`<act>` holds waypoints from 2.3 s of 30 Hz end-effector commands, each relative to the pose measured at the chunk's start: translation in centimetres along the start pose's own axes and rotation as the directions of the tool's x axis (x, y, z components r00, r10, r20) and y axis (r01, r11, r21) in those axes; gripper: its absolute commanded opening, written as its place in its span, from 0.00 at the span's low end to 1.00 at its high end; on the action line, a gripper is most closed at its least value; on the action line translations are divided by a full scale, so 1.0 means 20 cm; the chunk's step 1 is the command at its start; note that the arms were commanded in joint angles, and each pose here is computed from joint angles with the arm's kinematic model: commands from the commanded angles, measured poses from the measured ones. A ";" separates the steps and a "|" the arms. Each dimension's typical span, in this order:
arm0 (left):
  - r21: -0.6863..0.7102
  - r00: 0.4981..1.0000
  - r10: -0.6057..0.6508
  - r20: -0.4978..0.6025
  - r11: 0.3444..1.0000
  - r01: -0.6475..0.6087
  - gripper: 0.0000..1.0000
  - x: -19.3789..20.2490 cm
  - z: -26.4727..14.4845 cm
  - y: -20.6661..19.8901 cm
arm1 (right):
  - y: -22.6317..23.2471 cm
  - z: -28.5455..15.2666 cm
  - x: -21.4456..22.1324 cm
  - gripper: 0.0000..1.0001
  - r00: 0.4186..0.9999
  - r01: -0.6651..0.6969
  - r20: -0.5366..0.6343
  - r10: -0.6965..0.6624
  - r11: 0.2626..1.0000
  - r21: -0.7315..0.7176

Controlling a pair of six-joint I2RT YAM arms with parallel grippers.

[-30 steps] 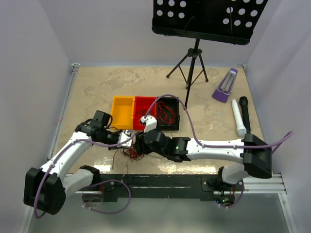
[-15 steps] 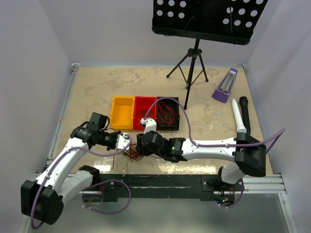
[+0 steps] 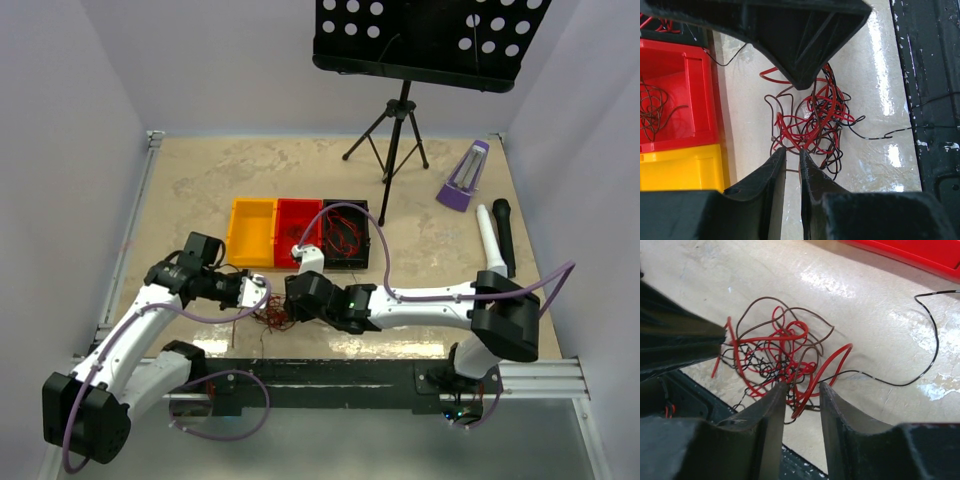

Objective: Untangle the cables
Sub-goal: Untie the cable.

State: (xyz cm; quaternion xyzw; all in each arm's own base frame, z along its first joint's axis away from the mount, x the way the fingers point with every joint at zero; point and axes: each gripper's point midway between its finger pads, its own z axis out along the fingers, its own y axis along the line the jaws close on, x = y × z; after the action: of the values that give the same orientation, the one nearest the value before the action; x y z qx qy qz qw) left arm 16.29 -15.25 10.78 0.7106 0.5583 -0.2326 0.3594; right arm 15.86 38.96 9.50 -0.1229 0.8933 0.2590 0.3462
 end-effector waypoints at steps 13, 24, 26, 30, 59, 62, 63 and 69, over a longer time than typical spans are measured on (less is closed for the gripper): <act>-0.027 0.986 -0.016 0.164 0.999 0.020 0.36 -0.29 -0.09 0.10 | 0.14 -0.31 -0.47 0.00 0.951 -0.043 0.293 0.097 0.982 -0.186; -0.004 0.964 -0.099 0.248 0.995 0.103 0.85 -0.39 -0.10 0.14 | 0.28 -0.58 -0.52 0.00 0.910 -0.020 0.382 0.162 0.936 -0.350; 0.016 0.965 -0.096 0.245 0.995 0.095 0.85 -0.38 -0.09 0.11 | 0.27 -0.63 -0.58 0.00 0.890 -0.028 0.416 0.184 0.935 -0.353; 0.047 0.967 -0.071 0.244 0.997 0.062 0.83 -0.38 -0.09 0.06 | 0.30 -0.74 -0.70 0.00 0.852 -0.028 0.474 0.223 0.923 -0.385; -0.062 0.997 0.037 0.067 0.998 -0.032 0.00 -0.18 -0.08 0.13 | -0.15 -1.14 -0.94 0.00 0.693 -0.234 0.649 0.315 0.949 -0.212; -0.079 0.998 0.070 -0.007 0.994 -0.070 0.00 -0.09 -0.08 0.14 | -0.34 -1.25 -0.94 0.00 0.636 -0.347 0.677 0.371 0.921 -0.179; -0.079 0.996 0.087 -0.034 0.993 -0.089 0.00 -0.06 -0.08 0.14 | -0.40 -1.28 -0.93 0.00 0.620 -0.376 0.682 0.387 0.910 -0.174; -0.038 0.975 0.141 -0.169 0.988 -0.150 0.00 0.12 -0.07 0.07 | -0.64 -1.48 -0.93 0.00 0.525 -0.473 0.726 0.445 0.861 -0.186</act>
State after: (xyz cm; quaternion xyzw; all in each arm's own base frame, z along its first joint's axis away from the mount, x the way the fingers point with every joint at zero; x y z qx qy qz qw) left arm 18.38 -17.70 15.99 0.7221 0.4830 -0.2149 0.4463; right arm 16.56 20.64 32.08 0.0964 0.7352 0.3692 0.5603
